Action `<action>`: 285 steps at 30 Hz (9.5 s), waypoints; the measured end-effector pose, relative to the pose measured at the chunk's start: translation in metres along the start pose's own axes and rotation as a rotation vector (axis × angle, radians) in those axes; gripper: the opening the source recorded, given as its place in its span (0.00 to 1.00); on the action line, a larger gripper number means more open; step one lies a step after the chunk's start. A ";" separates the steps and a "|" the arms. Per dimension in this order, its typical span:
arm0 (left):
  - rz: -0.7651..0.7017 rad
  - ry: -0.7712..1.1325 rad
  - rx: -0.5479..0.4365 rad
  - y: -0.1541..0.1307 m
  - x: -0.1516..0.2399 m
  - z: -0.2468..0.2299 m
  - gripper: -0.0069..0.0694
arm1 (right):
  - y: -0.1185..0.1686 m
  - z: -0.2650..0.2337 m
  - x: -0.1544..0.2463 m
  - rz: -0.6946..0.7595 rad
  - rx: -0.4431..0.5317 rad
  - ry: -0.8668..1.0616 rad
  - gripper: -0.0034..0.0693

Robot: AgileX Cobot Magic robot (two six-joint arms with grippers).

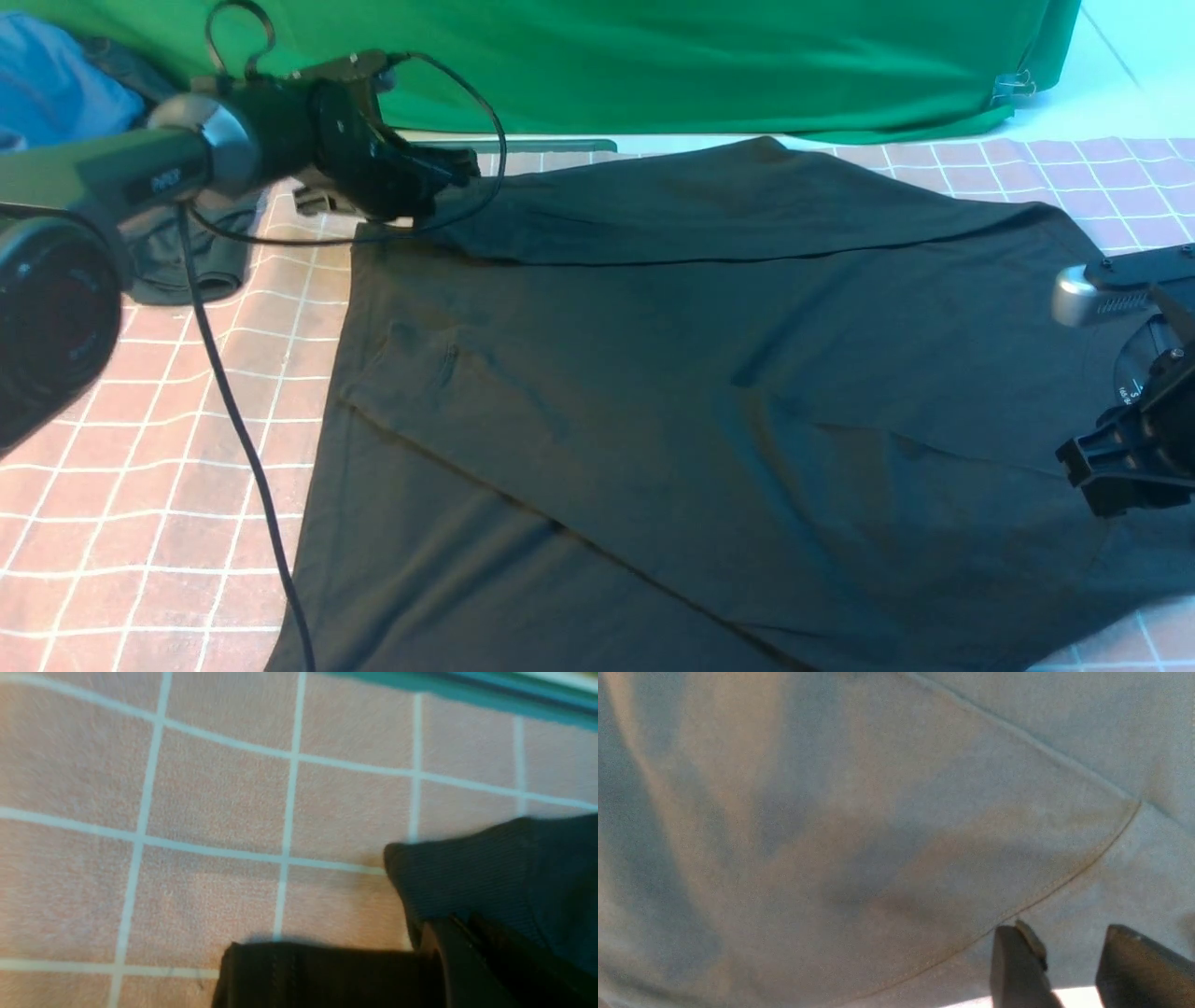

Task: Fold a long-sleeved shirt over a pink coffee tablecloth.
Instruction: 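Fold the left side of the dark shirt inward over its body with the left gripper, then grasp the near edge of the shirt at its hem and shoulder corners, then fold the black garment in half by bringing its near edge over to the far edge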

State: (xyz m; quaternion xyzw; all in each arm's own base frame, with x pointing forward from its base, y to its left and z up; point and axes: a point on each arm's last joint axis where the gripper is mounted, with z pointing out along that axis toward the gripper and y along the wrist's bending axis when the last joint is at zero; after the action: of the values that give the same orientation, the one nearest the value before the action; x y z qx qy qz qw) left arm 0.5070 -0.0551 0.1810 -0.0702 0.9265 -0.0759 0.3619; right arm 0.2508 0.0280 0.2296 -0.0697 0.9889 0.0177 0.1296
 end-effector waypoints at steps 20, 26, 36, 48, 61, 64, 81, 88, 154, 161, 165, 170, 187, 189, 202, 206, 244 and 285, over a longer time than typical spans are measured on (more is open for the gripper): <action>-0.071 0.213 0.071 -0.023 -0.024 -0.130 0.13 | 0.000 0.000 -0.004 0.001 0.001 -0.040 0.45; -0.032 0.336 0.079 -0.036 -0.011 -0.142 0.13 | 0.000 0.000 -0.005 0.001 0.002 -0.051 0.45; 0.031 0.418 -0.100 -0.032 0.017 -0.158 0.13 | 0.000 0.000 -0.007 0.002 0.003 -0.074 0.45; 0.013 0.594 -0.154 -0.028 0.067 -0.145 0.13 | 0.000 0.000 -0.008 0.002 0.004 -0.092 0.45; 0.006 0.654 -0.179 -0.022 0.082 -0.147 0.13 | 0.000 0.000 -0.009 0.002 0.004 -0.096 0.45; 0.005 0.655 -0.180 -0.022 0.082 -0.147 0.13 | 0.000 0.000 -0.009 0.002 0.004 -0.096 0.45; 0.004 0.713 -0.226 -0.018 0.090 -0.138 0.37 | -0.001 -0.001 -0.012 0.004 0.006 -0.136 0.45; 0.018 0.708 -0.237 -0.016 0.089 -0.143 0.51 | -0.001 -0.001 -0.012 0.005 0.006 -0.136 0.45; -0.042 0.572 -0.217 0.039 0.219 -0.255 0.13 | -0.062 0.027 0.050 0.395 0.007 0.224 0.86; -0.047 0.549 -0.202 0.038 0.217 -0.254 0.13 | -0.066 0.049 0.042 0.417 -0.004 0.222 0.85; -0.047 0.548 -0.202 0.038 0.217 -0.254 0.13 | -0.067 0.057 0.040 0.426 -0.005 0.211 0.83; -0.052 0.539 -0.194 0.037 0.217 -0.253 0.13 | -0.068 0.068 0.040 0.411 -0.014 0.240 0.77; -0.245 0.391 -0.065 0.011 0.167 -0.268 0.13 | -0.070 0.026 0.016 0.347 -0.021 0.112 0.14; -0.259 0.363 -0.054 0.008 0.159 -0.270 0.13 | -0.071 0.019 0.008 0.343 -0.019 0.090 0.14; -0.335 0.318 -0.072 0.004 0.092 -0.232 0.13 | -0.091 0.002 -0.060 0.328 -0.027 0.047 0.14; -0.398 0.296 -0.055 0.016 0.056 -0.209 0.13 | -0.101 0.008 -0.091 0.332 -0.043 0.039 0.14; -0.454 0.389 -0.029 0.036 -0.003 -0.098 0.13 | 0.047 0.024 -0.140 -0.451 -0.218 0.038 0.70; -0.432 0.369 -0.007 0.035 -0.005 -0.097 0.13 | 0.079 0.068 -0.152 -0.720 0.013 -0.326 0.16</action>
State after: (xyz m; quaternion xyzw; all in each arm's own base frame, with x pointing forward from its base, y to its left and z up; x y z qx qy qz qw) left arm 0.4417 -0.0111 0.2480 -0.2522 0.9405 -0.1597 0.1622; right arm 0.4020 0.1303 0.2047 -0.4074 0.8679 -0.0241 0.2832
